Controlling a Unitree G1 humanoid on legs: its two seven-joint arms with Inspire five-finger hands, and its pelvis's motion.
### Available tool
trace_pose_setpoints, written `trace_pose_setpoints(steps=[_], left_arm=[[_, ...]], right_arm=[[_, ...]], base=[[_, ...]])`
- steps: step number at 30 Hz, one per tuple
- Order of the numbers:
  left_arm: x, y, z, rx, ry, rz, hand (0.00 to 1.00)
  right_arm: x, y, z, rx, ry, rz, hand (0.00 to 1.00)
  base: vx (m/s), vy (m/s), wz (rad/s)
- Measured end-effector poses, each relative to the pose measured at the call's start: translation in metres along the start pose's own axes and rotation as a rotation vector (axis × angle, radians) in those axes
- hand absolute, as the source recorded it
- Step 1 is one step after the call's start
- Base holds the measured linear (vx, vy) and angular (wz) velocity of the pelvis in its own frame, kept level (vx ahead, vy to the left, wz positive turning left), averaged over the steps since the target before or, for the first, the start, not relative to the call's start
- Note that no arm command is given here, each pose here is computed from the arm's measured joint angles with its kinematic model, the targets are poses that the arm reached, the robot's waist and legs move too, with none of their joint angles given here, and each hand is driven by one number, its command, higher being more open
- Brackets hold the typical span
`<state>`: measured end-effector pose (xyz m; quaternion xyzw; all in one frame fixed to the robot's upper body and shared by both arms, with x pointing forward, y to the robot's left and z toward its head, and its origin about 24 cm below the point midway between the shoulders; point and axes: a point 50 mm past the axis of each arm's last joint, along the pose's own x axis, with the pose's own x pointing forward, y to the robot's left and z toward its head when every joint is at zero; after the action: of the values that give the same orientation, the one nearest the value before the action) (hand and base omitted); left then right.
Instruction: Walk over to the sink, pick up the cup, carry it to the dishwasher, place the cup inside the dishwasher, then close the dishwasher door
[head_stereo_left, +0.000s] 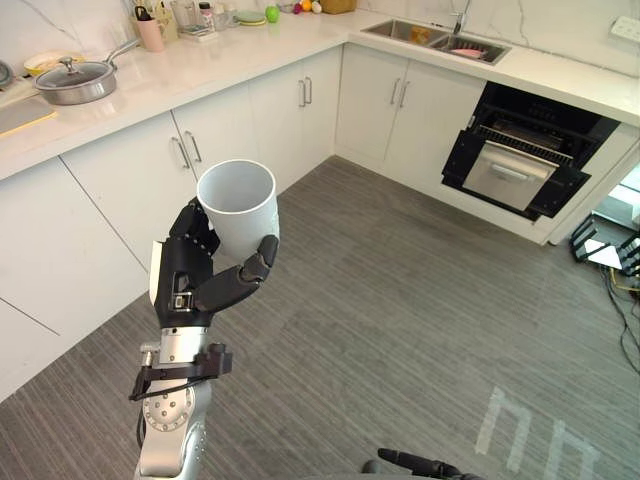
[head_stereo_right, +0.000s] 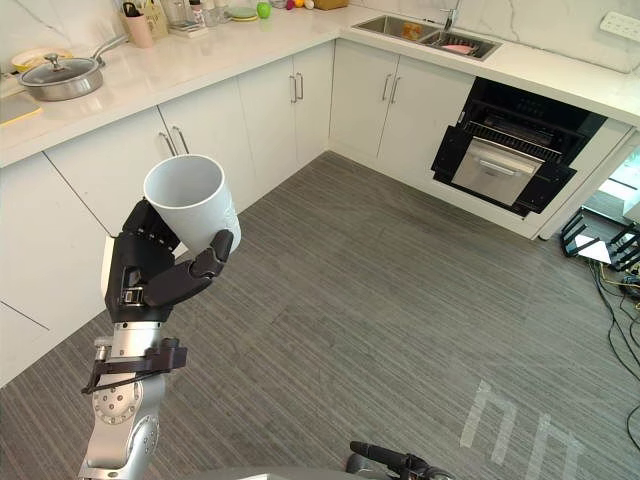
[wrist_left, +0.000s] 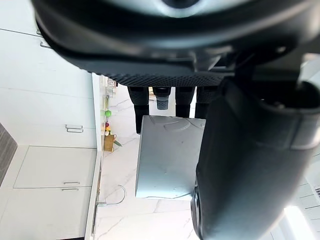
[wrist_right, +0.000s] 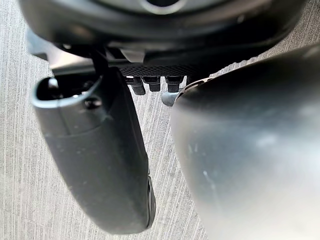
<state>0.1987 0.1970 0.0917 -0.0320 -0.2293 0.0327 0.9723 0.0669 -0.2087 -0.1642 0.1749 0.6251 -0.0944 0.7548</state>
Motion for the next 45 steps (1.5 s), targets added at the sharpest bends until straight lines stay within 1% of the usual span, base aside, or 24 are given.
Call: trace_pose_setpoints(steps=[3,6,9,13,16,21,25,28,29,33,38,40,42,44,45], left_arm=[[-0.005,-0.003,-0.004,-0.061,0.017,0.04,0.0],[-0.006,-0.016,-0.007,-0.145,0.03,0.008,0.0],[-0.005,-0.022,-0.008,-0.215,0.025,-0.004,0.0],[-0.001,-0.02,-0.006,-0.28,0.01,0.008,0.0],[-0.001,-0.016,-0.006,-0.274,0.002,0.023,0.0],[-0.001,-0.016,-0.006,-0.275,-0.001,0.026,0.0],[-0.004,-0.014,-0.005,-0.282,-0.01,0.063,0.0],[-0.002,-0.01,-0.005,-0.272,-0.008,0.071,0.0],[-0.002,-0.011,-0.005,-0.274,-0.008,0.069,0.0],[-0.003,-0.016,-0.005,-0.294,-0.026,0.034,0.0],[-0.007,-0.016,-0.004,-0.298,-0.046,0.043,0.0],[-0.007,-0.02,-0.005,-0.303,-0.034,0.025,0.0],[-0.006,-0.033,-0.006,-0.337,-0.023,-0.025,0.0],[-0.001,-0.043,-0.004,-0.359,-0.03,-0.078,0.0],[0.003,-0.044,-0.001,-0.346,-0.045,-0.11,0.0]], right_arm=[[-0.002,-0.003,-0.009,0.017,-0.005,0.022,1.0],[-0.003,-0.005,-0.017,0.024,0.008,0.043,1.0],[-0.004,-0.006,-0.02,0.027,0.009,0.047,1.0],[-0.004,-0.007,-0.018,0.018,0.005,0.046,1.0],[-0.003,-0.006,-0.017,0.012,0.005,0.045,1.0],[-0.002,-0.006,-0.017,0.002,0.017,0.05,1.0],[-0.006,-0.013,-0.01,-0.04,0.017,0.065,1.0],[-0.003,-0.005,-0.005,-0.045,0.001,0.078,1.0],[-0.003,-0.005,-0.001,-0.043,-0.005,0.075,1.0],[-0.004,-0.016,-0.006,-0.017,-0.001,0.035,1.0],[-0.004,-0.02,-0.01,-0.001,0.0,-0.014,1.0],[-0.005,-0.023,-0.017,0.042,0.001,-0.034,1.0],[-0.007,-0.031,-0.027,0.083,-0.003,-0.065,1.0],[-0.008,-0.034,-0.023,0.115,-0.036,-0.08,1.0],[-0.007,-0.03,-0.018,0.115,-0.065,-0.07,1.0]], base=[[0.05,-0.015,-0.27],[0.05,-0.026,0.05],[-0.04,-0.005,-0.04],[-0.07,-0.015,0.06],[-0.09,-0.05,0.28],[-0.1,-0.057,0.12],[-0.01,-0.061,-0.32],[0.05,-0.047,0.2],[0.02,-0.024,0.22],[0.12,0.094,0.14],[0.27,0.239,-0.38],[0.32,0.217,0.07],[0.32,0.225,0.21],[0.34,0.291,0.09],[0.29,0.215,0.01]])
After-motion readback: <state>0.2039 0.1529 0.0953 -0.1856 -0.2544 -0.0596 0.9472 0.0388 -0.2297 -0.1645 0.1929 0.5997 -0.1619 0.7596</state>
